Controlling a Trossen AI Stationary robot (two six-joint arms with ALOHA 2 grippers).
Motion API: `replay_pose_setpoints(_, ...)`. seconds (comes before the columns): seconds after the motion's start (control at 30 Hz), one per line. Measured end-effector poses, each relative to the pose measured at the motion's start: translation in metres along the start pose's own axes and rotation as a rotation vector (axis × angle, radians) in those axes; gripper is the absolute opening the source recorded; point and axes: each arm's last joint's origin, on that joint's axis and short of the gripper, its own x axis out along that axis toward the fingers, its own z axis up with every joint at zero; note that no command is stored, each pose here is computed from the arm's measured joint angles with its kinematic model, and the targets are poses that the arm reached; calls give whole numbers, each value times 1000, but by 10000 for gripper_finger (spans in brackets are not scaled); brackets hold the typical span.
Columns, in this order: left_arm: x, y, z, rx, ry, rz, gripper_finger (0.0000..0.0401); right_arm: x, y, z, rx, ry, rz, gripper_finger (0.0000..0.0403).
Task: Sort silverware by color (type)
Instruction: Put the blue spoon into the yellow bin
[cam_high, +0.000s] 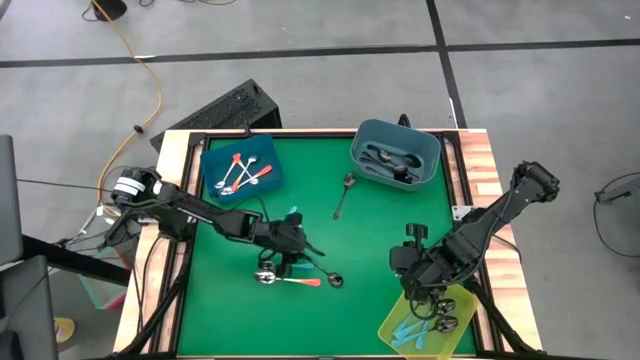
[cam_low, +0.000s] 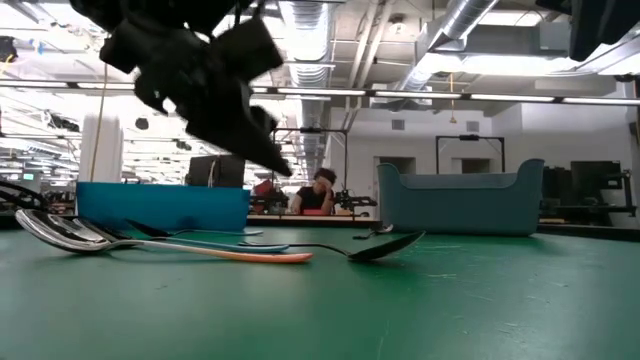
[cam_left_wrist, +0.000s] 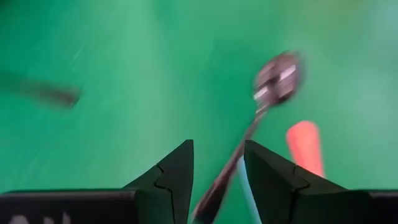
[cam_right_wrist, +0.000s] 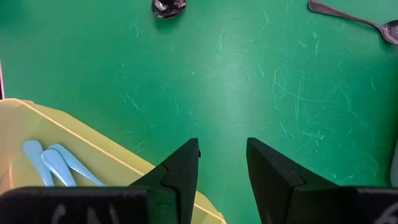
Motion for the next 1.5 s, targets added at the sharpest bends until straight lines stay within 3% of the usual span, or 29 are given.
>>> replay_pose_setpoints(0.47, -2, 1, 21, 268, -142, -89, 125, 0, 0, 0, 0, -1, -1, 147)
replay_pose_setpoints(0.63, 6, 2, 28, 282, -146, -81, 125, 0, 0, 0, 1, -3, -1, 147)
replay_pose_setpoints(1.0, 53, -7, 49, 387, -56, -233, 125, 0, 0, 0, 2, -5, 0, 147)
replay_pose_setpoints(1.27, 72, 0, 39, 406, 11, -266, 125, 0, 1, 1, 5, -9, 6, 147)
replay_pose_setpoints(1.5, 76, 0, 35, 342, 41, -262, 125, 0, 1, 1, 4, -10, 7, 147)
